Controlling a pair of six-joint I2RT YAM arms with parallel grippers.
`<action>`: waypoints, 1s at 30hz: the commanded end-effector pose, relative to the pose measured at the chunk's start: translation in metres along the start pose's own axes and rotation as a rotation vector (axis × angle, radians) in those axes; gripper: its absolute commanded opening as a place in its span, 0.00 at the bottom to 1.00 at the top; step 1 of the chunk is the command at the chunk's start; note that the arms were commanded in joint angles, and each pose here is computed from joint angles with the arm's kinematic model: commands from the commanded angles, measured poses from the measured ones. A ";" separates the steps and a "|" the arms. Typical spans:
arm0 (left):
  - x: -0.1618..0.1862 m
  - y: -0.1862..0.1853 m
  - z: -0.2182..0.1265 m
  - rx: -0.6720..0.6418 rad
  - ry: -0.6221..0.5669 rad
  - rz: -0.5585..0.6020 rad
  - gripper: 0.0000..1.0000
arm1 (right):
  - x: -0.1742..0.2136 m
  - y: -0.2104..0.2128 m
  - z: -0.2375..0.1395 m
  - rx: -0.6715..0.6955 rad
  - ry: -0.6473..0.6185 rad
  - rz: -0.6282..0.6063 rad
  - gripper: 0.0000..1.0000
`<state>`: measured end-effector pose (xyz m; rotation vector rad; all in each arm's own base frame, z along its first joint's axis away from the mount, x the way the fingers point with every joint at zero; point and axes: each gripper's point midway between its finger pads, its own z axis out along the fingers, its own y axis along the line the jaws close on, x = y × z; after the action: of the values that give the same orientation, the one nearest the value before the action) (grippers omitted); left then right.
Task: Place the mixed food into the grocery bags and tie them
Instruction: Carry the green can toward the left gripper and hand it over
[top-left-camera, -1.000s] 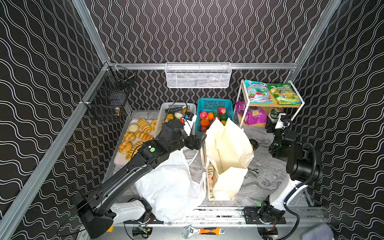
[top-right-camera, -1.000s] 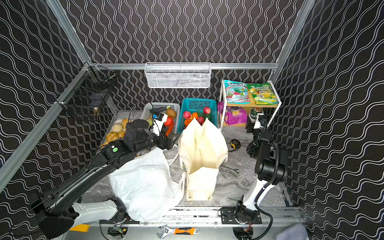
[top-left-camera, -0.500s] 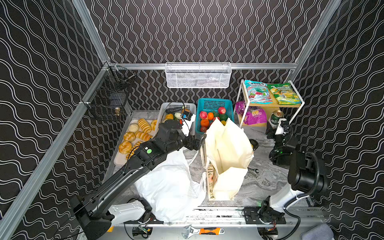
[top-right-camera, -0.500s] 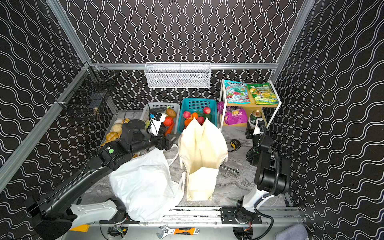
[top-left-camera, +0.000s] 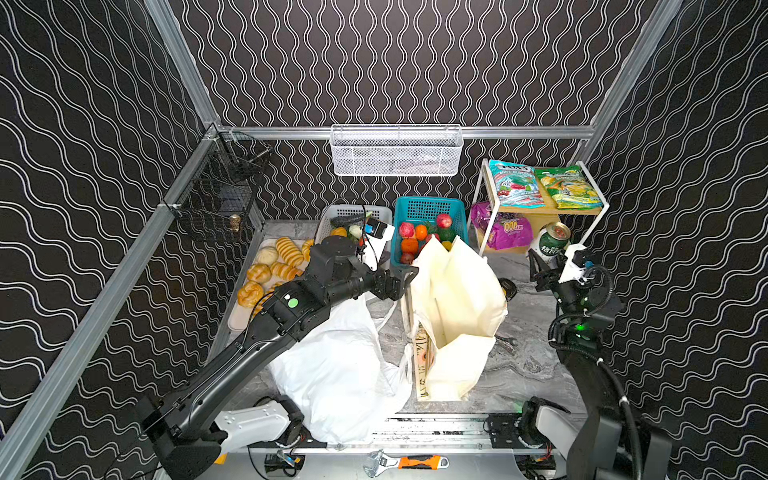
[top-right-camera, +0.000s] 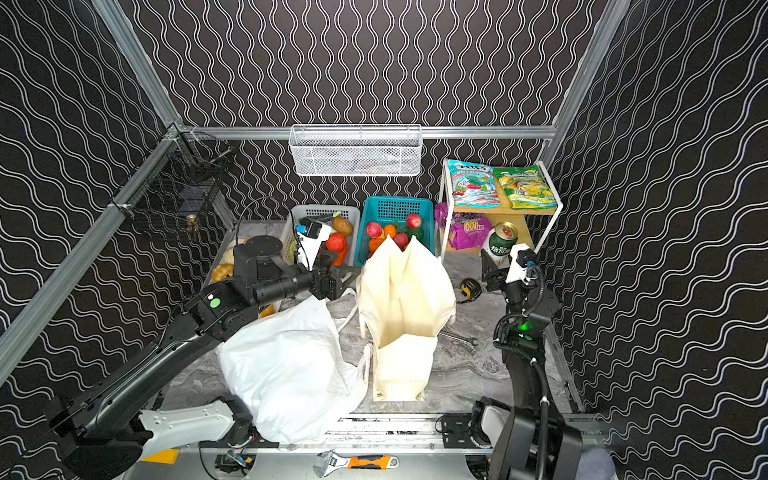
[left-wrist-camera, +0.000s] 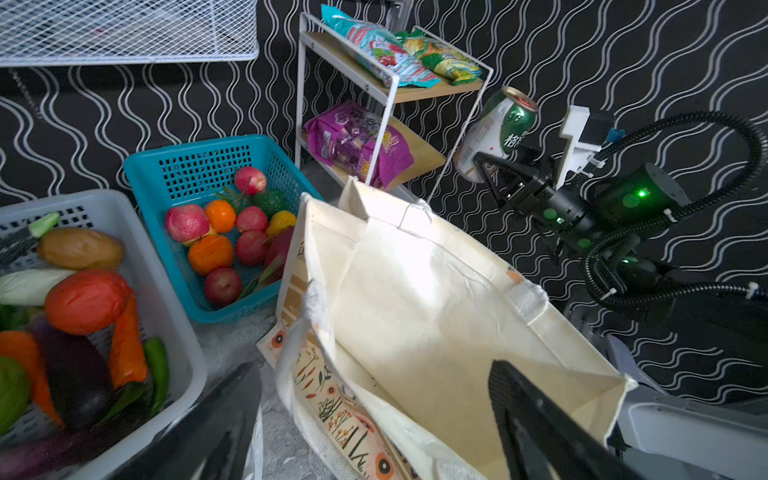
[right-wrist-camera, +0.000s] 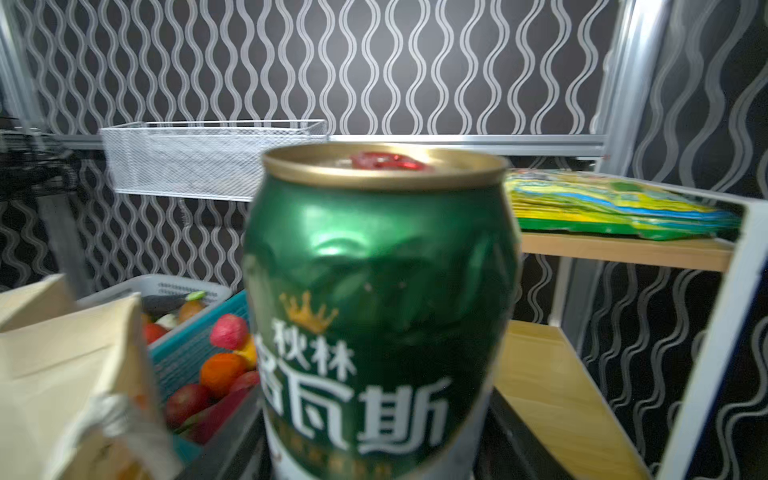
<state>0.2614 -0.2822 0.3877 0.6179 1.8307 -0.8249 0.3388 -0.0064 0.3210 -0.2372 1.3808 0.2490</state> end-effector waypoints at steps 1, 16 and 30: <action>-0.020 -0.023 0.005 0.123 -0.046 0.057 0.89 | -0.005 0.051 -0.012 -0.224 0.070 0.091 0.47; -0.046 -0.087 0.042 0.409 0.044 0.161 0.95 | -0.057 0.182 -0.033 -0.613 0.136 0.084 0.43; -0.028 -0.106 0.080 0.383 0.190 0.253 0.97 | -0.052 0.206 -0.029 -0.705 0.137 -0.048 0.44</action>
<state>0.2382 -0.4163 0.4276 1.1570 1.6971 -1.0373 0.2422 0.1762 0.3482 -0.8089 1.4726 0.7606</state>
